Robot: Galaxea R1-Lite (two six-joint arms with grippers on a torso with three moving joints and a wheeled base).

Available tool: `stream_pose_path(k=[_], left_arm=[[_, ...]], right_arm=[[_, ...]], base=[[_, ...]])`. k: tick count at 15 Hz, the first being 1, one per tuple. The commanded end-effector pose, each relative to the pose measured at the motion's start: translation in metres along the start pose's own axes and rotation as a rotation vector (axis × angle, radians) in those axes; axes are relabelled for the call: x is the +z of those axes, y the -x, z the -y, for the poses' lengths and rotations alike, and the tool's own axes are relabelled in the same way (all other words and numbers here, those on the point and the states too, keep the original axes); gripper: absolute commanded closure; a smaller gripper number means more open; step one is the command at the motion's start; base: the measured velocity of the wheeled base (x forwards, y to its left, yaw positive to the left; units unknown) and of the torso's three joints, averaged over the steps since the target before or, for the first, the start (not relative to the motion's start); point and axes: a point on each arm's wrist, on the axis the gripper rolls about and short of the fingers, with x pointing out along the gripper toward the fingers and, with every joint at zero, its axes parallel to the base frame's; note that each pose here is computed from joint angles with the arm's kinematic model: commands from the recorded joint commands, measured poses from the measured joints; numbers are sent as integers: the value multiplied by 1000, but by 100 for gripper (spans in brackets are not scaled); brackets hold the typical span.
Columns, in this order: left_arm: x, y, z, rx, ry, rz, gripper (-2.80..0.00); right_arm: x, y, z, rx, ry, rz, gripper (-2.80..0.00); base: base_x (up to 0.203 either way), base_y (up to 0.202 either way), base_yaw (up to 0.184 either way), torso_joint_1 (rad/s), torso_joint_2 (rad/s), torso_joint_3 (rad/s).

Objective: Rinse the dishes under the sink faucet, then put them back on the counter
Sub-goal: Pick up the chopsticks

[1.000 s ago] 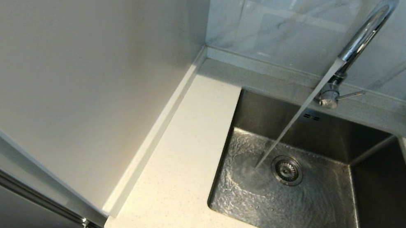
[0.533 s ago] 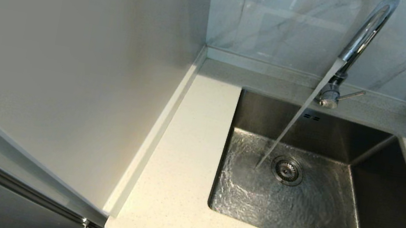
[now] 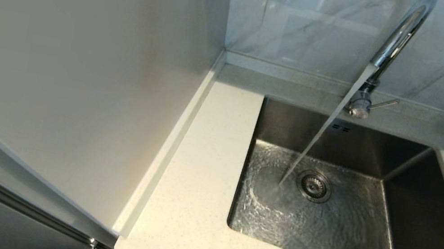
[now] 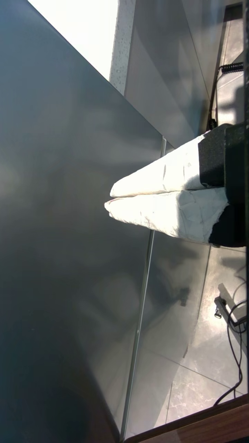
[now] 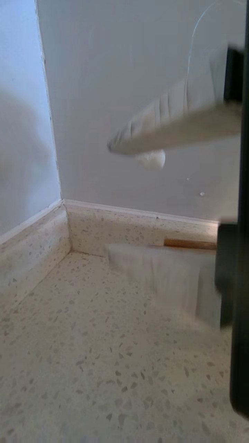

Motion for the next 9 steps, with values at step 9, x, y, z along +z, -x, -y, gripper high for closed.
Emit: stream_pose_path(k=[9], left_arm=[[0, 0, 0, 1, 0, 0, 0]], right_arm=[[7, 5, 10, -23, 2, 16, 0]], base=[[0, 0, 0, 0, 0, 0]])
